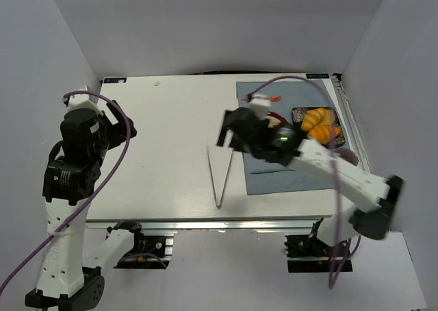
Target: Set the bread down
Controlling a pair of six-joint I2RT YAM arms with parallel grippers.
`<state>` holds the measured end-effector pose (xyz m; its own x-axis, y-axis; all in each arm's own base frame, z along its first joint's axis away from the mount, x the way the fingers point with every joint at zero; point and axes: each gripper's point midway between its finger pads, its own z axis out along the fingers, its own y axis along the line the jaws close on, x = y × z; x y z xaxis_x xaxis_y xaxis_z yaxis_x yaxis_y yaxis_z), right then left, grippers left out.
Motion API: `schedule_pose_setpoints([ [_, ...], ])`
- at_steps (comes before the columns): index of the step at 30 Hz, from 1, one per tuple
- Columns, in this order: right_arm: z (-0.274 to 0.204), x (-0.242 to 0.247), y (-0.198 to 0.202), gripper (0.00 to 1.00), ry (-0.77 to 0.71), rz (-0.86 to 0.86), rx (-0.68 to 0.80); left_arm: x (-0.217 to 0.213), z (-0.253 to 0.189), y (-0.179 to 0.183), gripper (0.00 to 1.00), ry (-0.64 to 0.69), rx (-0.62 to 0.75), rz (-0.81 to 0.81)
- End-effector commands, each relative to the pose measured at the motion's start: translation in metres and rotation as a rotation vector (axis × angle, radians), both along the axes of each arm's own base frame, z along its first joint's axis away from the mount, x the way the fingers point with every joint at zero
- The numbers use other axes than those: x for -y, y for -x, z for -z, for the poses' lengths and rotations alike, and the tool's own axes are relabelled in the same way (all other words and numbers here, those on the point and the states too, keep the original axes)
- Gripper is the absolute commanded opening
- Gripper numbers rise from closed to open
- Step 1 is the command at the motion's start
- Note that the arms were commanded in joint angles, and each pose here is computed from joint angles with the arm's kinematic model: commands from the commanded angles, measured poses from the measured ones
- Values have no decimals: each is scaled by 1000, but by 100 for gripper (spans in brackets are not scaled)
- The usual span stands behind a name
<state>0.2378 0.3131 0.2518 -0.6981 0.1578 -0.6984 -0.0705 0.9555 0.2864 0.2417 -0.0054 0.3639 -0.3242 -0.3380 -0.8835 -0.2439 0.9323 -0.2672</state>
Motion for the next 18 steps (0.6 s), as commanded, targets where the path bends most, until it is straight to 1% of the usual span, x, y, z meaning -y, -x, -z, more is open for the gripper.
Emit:
schedule_pose_setpoints([
  [1,-16,83,2,89,21,137,0,-4,-14,1,98,9,51,-28],
  [2,-15,99,14,89,-18,135,-11,-4,-12,1,98,9,48,-33],
  [4,-10,125,26,89,-76,176,-27,-5,-14,0,98,23,52,-49],
  [5,-8,128,32,89,-111,186,-56,-4,-16,-2,98,23,52,-44],
  [8,-15,141,41,89,-163,208,-47,-3,-13,-5,98,49,64,-56],
  [9,-16,145,44,89,-154,209,-53,-2,-6,-7,98,70,56,-68],
  [12,-26,148,41,89,-127,203,-26,11,-7,-14,98,117,71,-12],
  [15,-32,151,36,89,-78,198,-3,18,-4,-24,98,138,58,10],
  [18,-37,147,32,89,-61,177,6,24,-2,-30,98,152,38,25],
])
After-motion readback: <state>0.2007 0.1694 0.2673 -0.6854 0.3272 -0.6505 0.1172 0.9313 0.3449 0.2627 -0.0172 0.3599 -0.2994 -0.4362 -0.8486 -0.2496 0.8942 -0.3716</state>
